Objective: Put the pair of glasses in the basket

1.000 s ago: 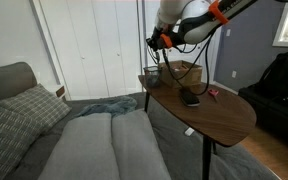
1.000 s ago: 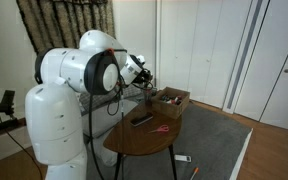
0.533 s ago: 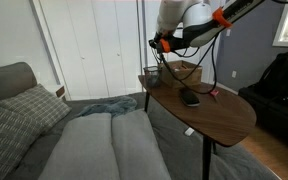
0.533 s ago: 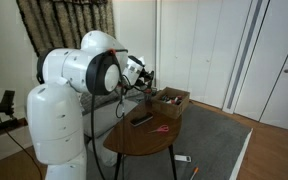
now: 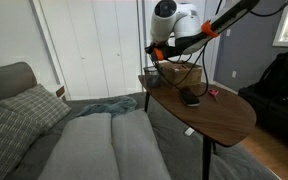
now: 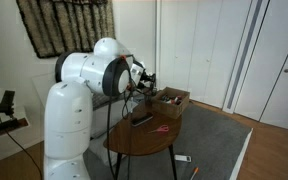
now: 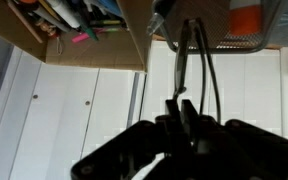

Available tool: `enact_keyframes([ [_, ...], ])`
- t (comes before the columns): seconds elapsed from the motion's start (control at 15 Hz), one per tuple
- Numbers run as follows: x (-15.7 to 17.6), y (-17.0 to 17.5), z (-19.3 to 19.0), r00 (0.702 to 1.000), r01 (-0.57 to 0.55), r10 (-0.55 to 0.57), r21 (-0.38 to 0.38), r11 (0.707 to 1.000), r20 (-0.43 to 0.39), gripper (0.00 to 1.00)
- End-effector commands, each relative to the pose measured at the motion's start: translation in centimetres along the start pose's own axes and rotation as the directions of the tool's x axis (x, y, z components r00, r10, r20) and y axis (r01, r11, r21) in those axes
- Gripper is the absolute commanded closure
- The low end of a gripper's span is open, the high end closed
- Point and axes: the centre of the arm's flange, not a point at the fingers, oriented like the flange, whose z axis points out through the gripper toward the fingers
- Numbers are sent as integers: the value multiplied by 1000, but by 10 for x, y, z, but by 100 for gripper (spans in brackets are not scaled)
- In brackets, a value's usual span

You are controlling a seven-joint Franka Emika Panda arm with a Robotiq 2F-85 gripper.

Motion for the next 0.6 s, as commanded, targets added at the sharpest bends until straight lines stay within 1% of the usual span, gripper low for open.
enact_keyframes([
  [0.0,7,-22,18,1000,-9,9,12,1000,-9,65],
  [0.07,7,-26,17,1000,-3,3,14,1000,-13,64],
  [0.2,10,-29,4,1000,12,-12,9,1000,-22,52],
  [0.33,15,-21,-23,999,9,-9,-10,1000,-51,37],
  [0.4,19,-15,-40,997,-6,4,-26,1000,-81,29],
  [0.53,32,-4,-69,987,-30,27,-15,999,-158,17],
])
